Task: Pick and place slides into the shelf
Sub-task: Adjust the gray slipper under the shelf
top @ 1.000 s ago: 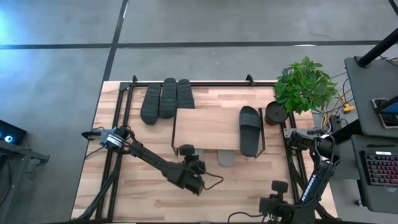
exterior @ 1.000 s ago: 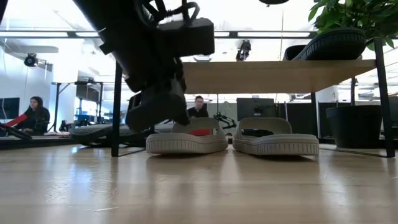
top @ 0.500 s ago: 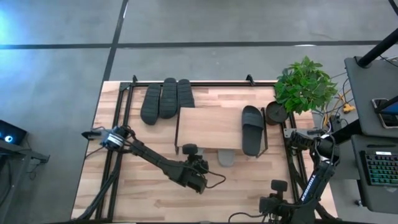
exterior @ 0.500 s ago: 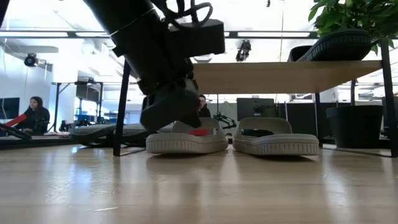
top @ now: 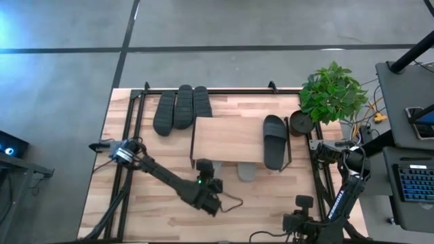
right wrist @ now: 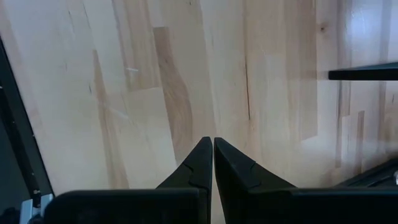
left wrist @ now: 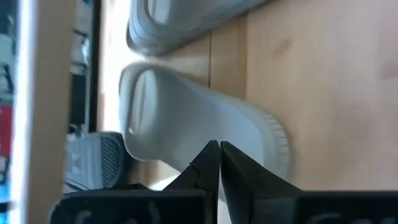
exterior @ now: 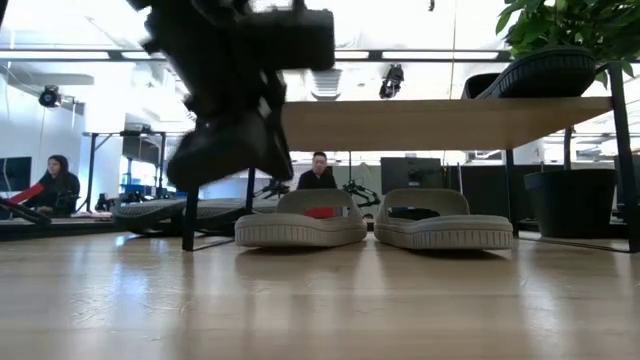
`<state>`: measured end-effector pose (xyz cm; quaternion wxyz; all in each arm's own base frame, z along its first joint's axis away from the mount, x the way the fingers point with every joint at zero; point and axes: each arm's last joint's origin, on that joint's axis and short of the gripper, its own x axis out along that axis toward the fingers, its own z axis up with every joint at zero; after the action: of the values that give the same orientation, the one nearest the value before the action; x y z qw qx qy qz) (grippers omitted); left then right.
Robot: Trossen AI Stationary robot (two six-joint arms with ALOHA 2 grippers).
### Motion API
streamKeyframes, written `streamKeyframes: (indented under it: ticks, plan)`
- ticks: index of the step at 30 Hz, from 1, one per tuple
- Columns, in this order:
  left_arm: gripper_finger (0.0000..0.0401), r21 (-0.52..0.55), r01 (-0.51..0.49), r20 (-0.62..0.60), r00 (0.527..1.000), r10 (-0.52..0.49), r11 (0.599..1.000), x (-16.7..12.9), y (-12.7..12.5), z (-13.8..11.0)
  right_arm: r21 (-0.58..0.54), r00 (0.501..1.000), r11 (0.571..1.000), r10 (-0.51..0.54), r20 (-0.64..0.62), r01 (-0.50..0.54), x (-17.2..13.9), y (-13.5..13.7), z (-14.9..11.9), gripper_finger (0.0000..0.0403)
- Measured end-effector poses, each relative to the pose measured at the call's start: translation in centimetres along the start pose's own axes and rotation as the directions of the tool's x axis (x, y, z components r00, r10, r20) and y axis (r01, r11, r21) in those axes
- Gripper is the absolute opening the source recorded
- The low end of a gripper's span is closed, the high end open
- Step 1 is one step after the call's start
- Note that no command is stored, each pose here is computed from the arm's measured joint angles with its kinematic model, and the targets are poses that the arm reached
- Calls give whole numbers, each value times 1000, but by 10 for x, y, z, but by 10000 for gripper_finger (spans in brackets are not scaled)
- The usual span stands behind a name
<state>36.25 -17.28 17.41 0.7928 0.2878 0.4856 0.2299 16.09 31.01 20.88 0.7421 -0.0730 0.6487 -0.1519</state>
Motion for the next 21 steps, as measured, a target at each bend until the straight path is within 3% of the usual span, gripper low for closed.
streamKeyframes:
  ticks: [8, 16, 21]
  plan:
    - [0, 51, -32, 45, 999, 30, 998, -16, -19, -7, -5, 1000, 1000, -20, -4, 20, 5, -1, -2, 8]
    - [0, 114, -54, -1, 999, 54, 992, 4, -42, -17, -7, 1000, 1000, -26, -8, 26, 6, -2, -2, 8]
    - [0, 112, -77, -1, 997, 78, 991, 10, -43, -15, -7, 1000, 1000, -24, -17, 24, 6, -2, -3, 8]
